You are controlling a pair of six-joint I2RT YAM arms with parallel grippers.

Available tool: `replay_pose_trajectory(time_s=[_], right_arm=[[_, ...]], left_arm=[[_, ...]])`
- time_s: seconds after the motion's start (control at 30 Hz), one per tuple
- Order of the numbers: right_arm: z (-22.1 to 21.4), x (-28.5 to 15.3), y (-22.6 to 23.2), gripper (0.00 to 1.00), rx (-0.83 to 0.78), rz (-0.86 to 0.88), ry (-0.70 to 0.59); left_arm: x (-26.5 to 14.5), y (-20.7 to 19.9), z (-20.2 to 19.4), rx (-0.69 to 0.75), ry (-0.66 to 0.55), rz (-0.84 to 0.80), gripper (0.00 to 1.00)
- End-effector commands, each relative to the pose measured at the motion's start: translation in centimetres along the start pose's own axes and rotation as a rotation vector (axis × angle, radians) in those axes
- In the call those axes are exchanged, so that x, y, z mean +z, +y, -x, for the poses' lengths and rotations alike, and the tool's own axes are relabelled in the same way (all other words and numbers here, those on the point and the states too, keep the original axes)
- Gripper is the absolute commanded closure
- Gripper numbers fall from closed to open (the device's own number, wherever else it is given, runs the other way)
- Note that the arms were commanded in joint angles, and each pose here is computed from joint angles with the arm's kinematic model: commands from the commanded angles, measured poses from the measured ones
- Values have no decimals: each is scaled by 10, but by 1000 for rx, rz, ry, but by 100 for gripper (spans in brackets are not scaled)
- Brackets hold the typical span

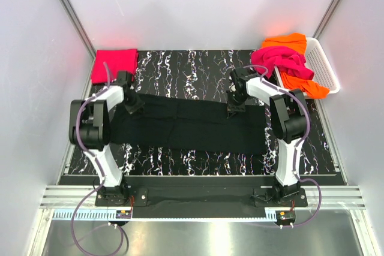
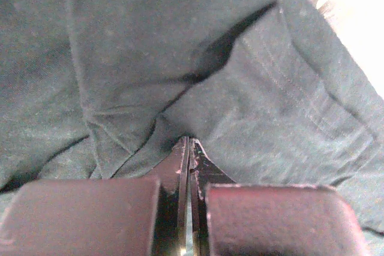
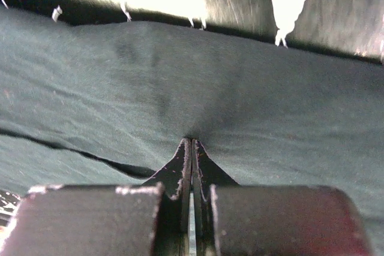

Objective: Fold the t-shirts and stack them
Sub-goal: Fold the tshirt

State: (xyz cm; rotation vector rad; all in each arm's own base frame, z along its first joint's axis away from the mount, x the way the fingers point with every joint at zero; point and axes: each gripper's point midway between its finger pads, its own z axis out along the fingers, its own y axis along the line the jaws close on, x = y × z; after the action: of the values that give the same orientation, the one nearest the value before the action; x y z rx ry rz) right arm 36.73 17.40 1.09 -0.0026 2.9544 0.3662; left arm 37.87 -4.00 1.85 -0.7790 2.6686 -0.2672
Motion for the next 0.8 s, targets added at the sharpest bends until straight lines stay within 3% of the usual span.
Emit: replay_pose_trajectory(time_s=[0.0,0.27,0.47,0.63,0.77], right_arm=[[-52,16,-29,100,50,-96,141],[-88,4,-15,100,148,-6,173],[-106,-10,-5,100,162,44,179],[-119,-10,12,100,143,75,197],[-128,-5,35,100,163,128,217]], left_arm=[[19,-16,15,85,4,-2,100],[43,-95,60,231,6,-45,96],[59,-153,38,210,97,-182,92],[88,-177,26,190,150,-233,91],[95,-210,40,180,121,-346,90]])
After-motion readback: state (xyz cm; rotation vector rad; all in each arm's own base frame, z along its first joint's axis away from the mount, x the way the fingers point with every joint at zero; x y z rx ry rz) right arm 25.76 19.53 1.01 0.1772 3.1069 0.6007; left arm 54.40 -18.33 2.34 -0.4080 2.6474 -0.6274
